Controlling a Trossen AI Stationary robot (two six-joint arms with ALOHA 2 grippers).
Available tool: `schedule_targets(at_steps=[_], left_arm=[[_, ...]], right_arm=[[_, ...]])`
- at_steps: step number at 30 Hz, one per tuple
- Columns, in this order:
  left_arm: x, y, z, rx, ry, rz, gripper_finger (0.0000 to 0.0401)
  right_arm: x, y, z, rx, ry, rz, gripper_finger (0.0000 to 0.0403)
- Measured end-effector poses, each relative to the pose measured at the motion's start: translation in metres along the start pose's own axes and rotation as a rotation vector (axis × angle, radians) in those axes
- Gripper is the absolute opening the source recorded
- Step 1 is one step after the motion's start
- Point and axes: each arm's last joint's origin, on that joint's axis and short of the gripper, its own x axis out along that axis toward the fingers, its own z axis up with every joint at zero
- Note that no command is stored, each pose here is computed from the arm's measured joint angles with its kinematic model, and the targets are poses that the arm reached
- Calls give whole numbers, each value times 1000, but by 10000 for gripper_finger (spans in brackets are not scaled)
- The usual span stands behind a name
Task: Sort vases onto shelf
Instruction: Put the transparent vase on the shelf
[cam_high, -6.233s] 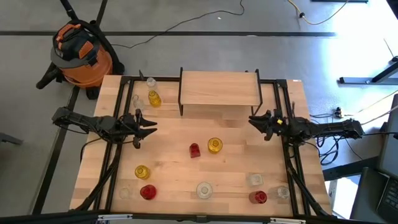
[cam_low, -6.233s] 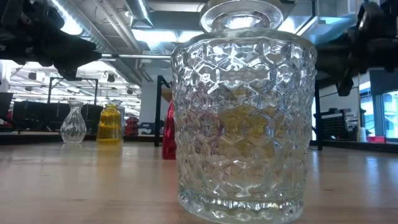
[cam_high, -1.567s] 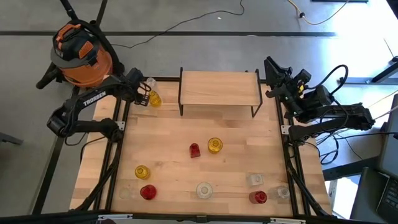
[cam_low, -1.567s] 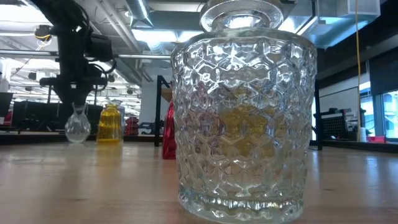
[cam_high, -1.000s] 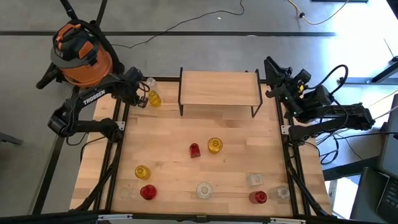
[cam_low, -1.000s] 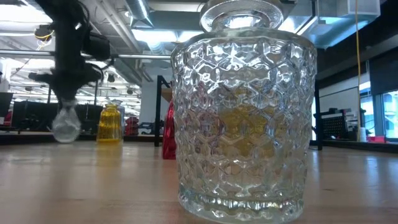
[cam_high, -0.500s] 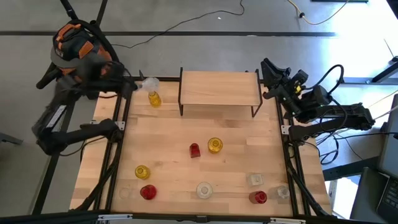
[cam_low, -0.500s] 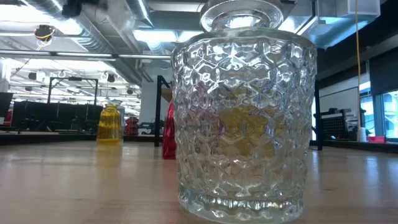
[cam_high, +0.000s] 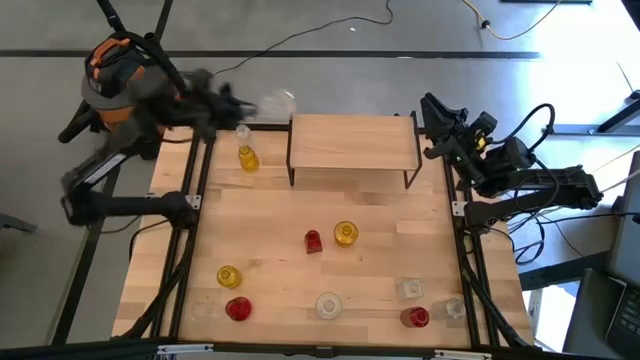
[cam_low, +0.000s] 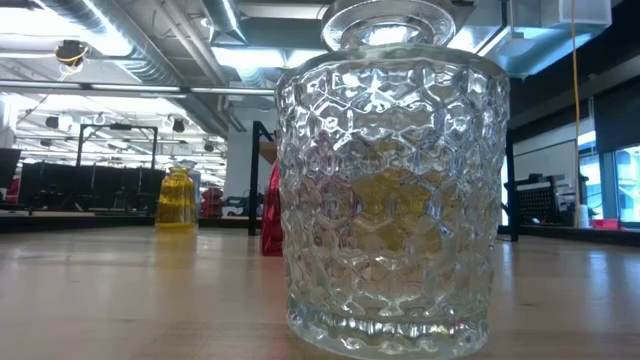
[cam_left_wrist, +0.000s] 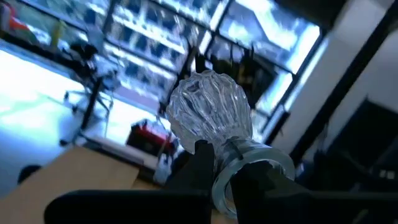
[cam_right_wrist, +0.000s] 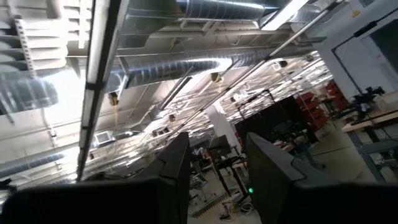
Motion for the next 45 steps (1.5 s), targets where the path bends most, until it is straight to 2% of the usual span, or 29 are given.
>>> schedule_targets(at_steps=[3, 5, 9, 15, 20, 25, 28, 33, 38, 41, 45], left_arm=[[34, 13, -5, 16, 119, 8, 24], [51, 22, -2, 15, 211, 88, 24], [81, 28, 18, 106, 384, 223, 24], [116, 30, 44, 217, 589, 299, 24], [130, 47, 23, 211, 685, 309, 24], [131, 59, 2, 238, 880, 464, 24], [135, 67, -6, 242, 941, 518, 24], [142, 77, -20, 210, 1030, 524, 24], [155, 92, -37, 182, 1114, 535, 24], [160, 99, -48, 148, 1175, 538, 24], [165, 108, -58, 126, 1226, 544, 24]], right_arm=[[0, 2, 0, 28, 3, 71, 117], [0, 3, 1, 43, 4, 116, 117], [-1, 4, 1, 46, 4, 164, 117], [-1, 5, 1, 45, 5, 168, 117], [-1, 4, 1, 37, 11, 148, 117], [-1, 3, 2, 35, 9, 131, 117], [-1, 3, 1, 26, 10, 106, 117], [-1, 1, -4, -23, 52, 57, 117], [-1, 1, -10, -61, 111, 93, 117], [-3, 1, -19, -109, 192, 127, 117], [-4, 0, -34, -130, 312, 118, 117]])
